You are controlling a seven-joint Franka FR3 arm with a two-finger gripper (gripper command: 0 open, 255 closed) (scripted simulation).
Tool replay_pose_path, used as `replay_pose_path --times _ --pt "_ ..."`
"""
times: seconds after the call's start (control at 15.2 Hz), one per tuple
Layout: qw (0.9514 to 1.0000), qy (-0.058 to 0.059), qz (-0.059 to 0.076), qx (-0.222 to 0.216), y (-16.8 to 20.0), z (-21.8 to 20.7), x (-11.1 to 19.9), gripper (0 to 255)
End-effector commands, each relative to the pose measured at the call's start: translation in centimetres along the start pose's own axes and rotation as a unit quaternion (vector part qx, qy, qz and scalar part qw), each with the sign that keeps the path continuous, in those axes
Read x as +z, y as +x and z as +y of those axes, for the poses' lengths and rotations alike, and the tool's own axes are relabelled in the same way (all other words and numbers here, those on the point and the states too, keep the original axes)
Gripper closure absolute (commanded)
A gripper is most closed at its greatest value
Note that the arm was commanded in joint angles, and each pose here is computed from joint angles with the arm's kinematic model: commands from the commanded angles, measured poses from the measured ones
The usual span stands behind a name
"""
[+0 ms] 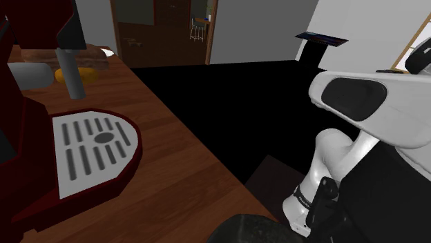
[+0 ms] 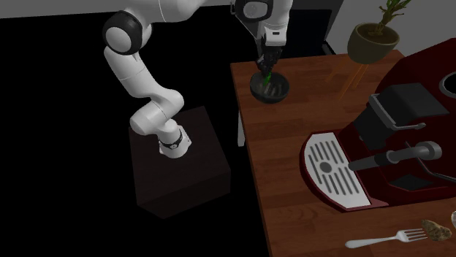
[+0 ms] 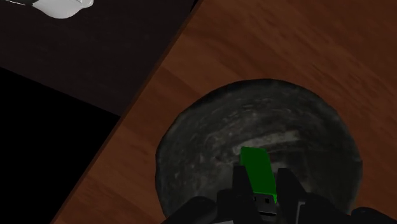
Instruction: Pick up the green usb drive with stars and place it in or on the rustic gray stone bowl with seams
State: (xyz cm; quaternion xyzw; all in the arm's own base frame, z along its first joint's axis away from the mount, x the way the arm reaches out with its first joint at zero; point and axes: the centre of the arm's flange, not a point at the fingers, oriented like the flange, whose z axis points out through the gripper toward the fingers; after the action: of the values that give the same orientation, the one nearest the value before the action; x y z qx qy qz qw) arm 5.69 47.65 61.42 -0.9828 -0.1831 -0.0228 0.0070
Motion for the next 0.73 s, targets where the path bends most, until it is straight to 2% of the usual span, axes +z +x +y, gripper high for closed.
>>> replay_pose_path --times 0.0,0.33,0.66 --pt "1.0 0.0 0.0 0.0 0.0 0.0 1.1 255" --pt "1.0 0.0 0.0 0.0 -0.1 0.0 3.5 255" --pt "1.0 0.0 0.0 0.0 -0.1 0.0 3.5 255"
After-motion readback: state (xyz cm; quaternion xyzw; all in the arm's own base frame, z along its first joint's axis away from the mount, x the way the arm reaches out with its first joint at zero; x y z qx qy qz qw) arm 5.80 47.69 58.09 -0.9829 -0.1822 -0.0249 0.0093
